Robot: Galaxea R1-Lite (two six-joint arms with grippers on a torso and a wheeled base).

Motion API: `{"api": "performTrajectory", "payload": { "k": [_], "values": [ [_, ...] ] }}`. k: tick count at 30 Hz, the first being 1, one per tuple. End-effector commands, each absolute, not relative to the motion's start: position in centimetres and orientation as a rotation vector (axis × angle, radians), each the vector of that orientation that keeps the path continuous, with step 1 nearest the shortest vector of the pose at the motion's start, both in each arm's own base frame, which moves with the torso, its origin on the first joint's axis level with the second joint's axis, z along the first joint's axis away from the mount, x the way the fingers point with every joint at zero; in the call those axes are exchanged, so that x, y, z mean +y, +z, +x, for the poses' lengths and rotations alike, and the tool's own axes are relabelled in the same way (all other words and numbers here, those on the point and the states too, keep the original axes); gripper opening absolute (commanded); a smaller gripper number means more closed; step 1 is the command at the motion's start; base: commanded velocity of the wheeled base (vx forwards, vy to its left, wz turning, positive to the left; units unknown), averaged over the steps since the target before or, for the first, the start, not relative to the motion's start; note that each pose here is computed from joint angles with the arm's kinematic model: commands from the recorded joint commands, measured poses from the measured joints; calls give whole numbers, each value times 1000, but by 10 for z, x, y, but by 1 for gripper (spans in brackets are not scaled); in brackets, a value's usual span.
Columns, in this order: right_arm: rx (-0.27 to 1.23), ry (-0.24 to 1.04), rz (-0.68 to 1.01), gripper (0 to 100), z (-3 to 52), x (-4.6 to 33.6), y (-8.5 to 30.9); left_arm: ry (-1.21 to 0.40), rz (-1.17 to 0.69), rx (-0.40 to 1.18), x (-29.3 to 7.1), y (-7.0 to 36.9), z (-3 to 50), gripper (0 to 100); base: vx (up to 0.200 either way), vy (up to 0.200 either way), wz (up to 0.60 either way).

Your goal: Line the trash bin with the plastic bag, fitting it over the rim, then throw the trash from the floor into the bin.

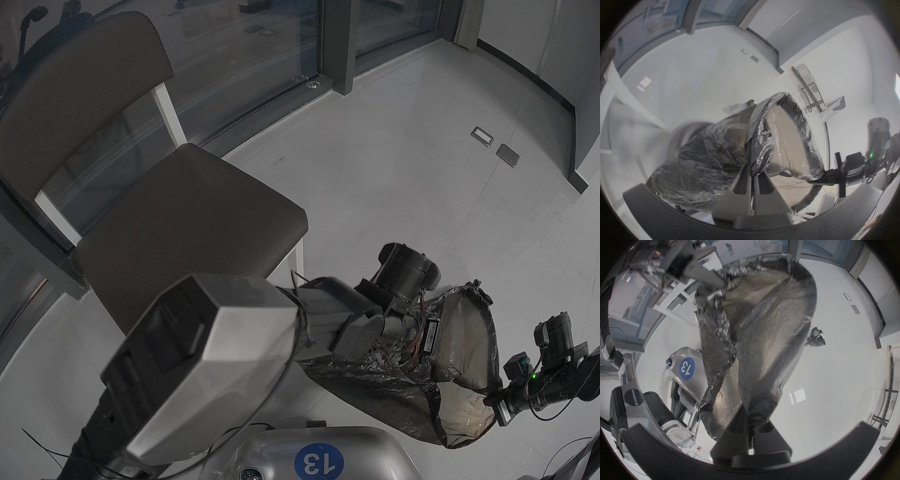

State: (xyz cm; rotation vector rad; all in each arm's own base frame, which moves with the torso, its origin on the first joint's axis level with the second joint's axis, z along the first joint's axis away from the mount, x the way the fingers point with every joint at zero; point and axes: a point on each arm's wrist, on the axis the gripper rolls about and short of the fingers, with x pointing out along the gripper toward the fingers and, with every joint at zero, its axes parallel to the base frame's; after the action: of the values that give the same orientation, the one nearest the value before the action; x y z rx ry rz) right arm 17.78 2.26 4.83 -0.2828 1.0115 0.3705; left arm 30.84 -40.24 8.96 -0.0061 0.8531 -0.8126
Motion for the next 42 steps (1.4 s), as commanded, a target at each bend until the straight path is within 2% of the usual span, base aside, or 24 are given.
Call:
{"api": "performTrajectory", "payload": {
  "k": [1, 11, 21, 28, 36, 42],
  "values": [
    [971, 344, -281, 0, 171, 19, 56, -773, -2, 962, -411, 43, 307, 0, 0, 0, 0],
    [936, 359, -295, 0, 173, 22, 58, -715, -35, 959, -397, 41, 326, 0, 0, 0, 0],
    [918, 382, -305, 0, 174, 24, 58, -700, -87, 853, -379, 96, 335, 0, 0, 0, 0],
    [917, 401, -312, 0, 175, 28, 58, -753, -101, 810, -388, 123, 316, 0, 0, 0, 0],
    [909, 405, -313, 0, 177, 30, 59, -724, -108, 811, -395, 118, 310, 0, 0, 0, 0],
    [909, 405, -313, 0, 178, 30, 59, -665, -80, 831, -398, 96, 313, 0, 0, 0, 0]
  ]
}}
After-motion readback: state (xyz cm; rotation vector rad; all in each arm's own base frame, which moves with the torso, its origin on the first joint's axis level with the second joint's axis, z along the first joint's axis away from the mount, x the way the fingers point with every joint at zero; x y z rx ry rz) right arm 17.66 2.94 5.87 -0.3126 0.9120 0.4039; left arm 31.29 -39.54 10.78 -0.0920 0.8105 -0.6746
